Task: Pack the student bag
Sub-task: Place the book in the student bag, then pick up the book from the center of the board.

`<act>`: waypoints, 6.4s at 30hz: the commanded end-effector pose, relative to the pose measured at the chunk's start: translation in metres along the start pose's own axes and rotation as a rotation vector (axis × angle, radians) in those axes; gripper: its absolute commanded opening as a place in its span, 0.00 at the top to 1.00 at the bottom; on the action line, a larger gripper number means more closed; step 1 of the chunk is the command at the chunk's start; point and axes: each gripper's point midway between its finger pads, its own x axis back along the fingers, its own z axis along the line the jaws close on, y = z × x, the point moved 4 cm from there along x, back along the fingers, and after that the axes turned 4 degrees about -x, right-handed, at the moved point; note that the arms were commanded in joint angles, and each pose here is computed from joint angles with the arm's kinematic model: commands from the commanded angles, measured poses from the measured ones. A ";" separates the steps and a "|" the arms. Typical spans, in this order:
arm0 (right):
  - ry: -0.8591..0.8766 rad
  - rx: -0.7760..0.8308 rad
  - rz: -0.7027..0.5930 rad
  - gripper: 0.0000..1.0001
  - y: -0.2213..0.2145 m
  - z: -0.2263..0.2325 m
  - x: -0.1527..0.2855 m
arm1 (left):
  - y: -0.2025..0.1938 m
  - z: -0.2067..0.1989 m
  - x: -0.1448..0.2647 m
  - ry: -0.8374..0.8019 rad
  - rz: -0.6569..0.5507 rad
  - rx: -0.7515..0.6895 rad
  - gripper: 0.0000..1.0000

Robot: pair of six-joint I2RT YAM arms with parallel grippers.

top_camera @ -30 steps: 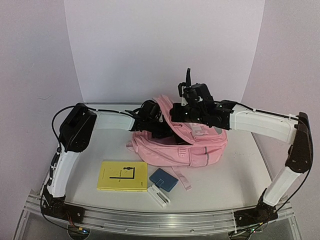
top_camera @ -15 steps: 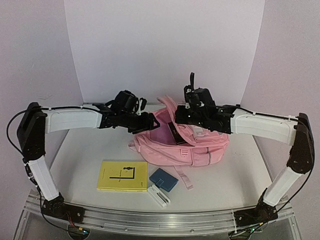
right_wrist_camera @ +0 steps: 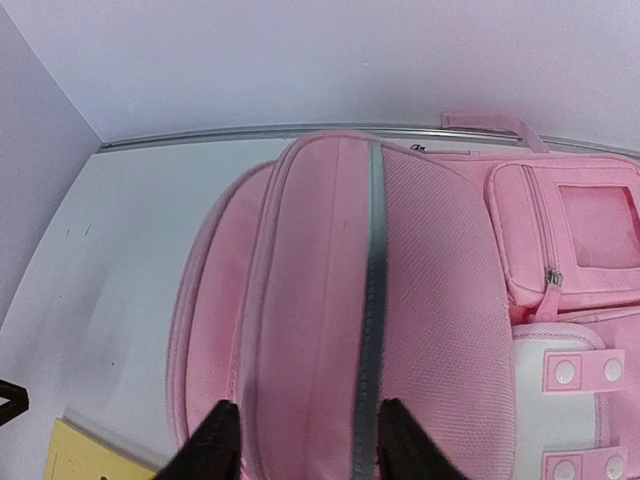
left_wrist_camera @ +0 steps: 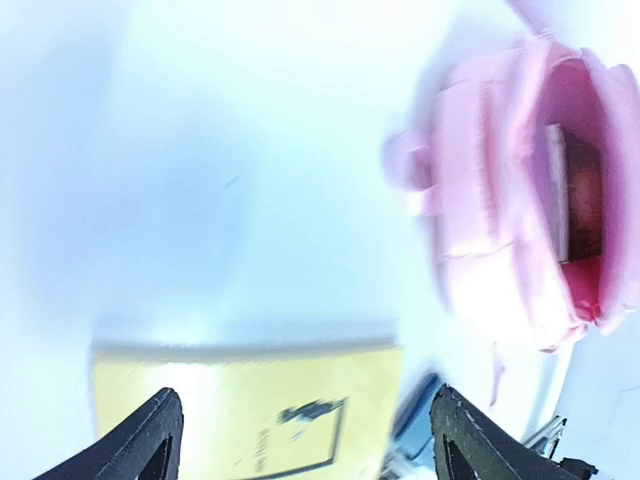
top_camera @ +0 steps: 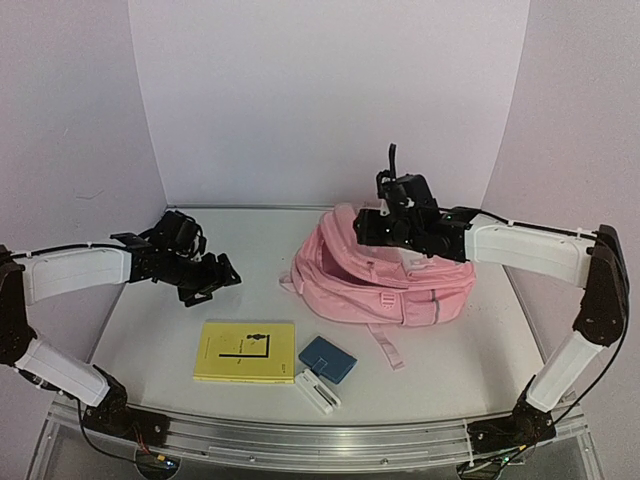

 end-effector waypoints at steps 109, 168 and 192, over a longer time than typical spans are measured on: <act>0.142 -0.538 0.559 0.47 -0.233 0.037 0.049 | -0.119 0.018 -0.072 -0.010 0.411 0.112 0.50; 1.057 -0.533 0.123 1.00 0.014 0.077 0.168 | -0.046 -0.127 0.114 -0.749 0.041 -0.318 0.00; 0.855 -0.491 0.112 0.60 -0.016 0.049 0.132 | -0.040 -0.122 0.137 -0.867 -0.073 -0.205 1.00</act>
